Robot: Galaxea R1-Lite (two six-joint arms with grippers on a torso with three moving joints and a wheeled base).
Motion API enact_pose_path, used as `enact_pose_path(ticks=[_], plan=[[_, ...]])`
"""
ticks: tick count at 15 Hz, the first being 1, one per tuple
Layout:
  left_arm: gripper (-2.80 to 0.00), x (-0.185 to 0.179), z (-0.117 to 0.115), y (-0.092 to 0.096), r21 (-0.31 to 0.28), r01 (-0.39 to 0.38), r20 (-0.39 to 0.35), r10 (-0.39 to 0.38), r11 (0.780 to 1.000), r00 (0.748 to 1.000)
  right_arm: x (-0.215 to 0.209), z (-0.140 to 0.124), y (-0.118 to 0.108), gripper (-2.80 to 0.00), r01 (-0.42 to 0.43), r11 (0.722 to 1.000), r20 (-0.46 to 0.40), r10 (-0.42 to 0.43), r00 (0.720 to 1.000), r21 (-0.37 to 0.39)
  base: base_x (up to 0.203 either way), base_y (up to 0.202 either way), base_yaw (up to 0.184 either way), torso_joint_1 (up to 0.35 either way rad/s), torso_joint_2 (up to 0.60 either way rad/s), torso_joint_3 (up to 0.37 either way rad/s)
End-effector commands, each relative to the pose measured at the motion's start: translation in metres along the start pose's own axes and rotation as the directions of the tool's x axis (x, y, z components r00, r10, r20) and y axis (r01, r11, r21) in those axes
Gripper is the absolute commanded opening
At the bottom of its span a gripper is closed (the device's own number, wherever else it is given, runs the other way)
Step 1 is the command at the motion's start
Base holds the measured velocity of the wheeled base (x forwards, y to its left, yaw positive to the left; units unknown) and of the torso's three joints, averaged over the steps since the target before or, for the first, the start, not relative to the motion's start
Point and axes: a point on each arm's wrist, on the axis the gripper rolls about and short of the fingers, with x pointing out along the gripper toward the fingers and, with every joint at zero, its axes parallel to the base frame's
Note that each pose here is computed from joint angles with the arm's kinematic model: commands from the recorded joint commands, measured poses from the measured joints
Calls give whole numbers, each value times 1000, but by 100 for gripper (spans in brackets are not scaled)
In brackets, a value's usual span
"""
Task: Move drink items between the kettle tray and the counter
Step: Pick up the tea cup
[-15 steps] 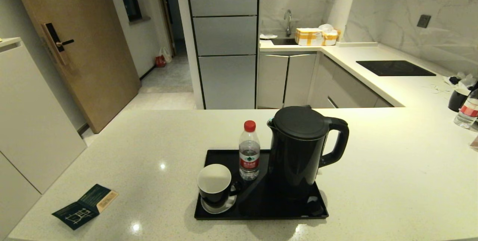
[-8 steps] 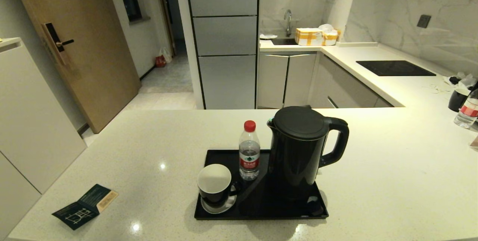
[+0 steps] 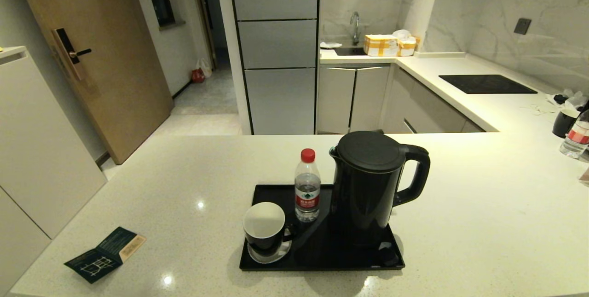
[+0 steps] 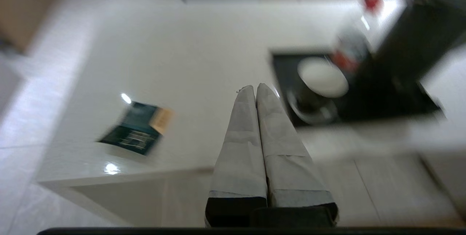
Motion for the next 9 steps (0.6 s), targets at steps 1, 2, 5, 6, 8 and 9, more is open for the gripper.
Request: enact_pose_path(ticks=[1, 2, 5, 6, 8, 9], plan=[[-280, 40, 17, 1, 13, 121, -187, -117, 993, 975, 0, 0, 0, -280, -1, 1000, 0, 1, 1000, 0, 0, 0, 0, 0, 0, 0], [-280, 46, 6, 0, 24, 200, -226, -189, 980, 956, 0, 0, 0, -280, -1, 1000, -2, 1, 1000, 0, 0, 0, 0, 0, 0, 0], [-280, 83, -52, 0, -52, 413, -417, -396, 909, 818, 0, 0, 0, -280, -1, 1000, -3, 1, 1000, 0, 0, 0, 0, 0, 0, 0], [-280, 99, -58, 1, -66, 448, -451, -427, 892, 784, 0, 0, 0, -280, -1, 1000, -1, 1, 1000, 0, 0, 0, 0, 0, 0, 0], [-280, 140, -69, 3, -48, 502, -481, -460, 864, 746, 0, 0, 0, -280, -1, 1000, -2, 1, 1000, 0, 0, 0, 0, 0, 0, 0], [-280, 158, -78, 4, -37, 519, -486, -469, 854, 737, 0, 0, 0, -280, 0, 1000, -2, 0, 1000, 0, 0, 0, 0, 0, 0, 0]])
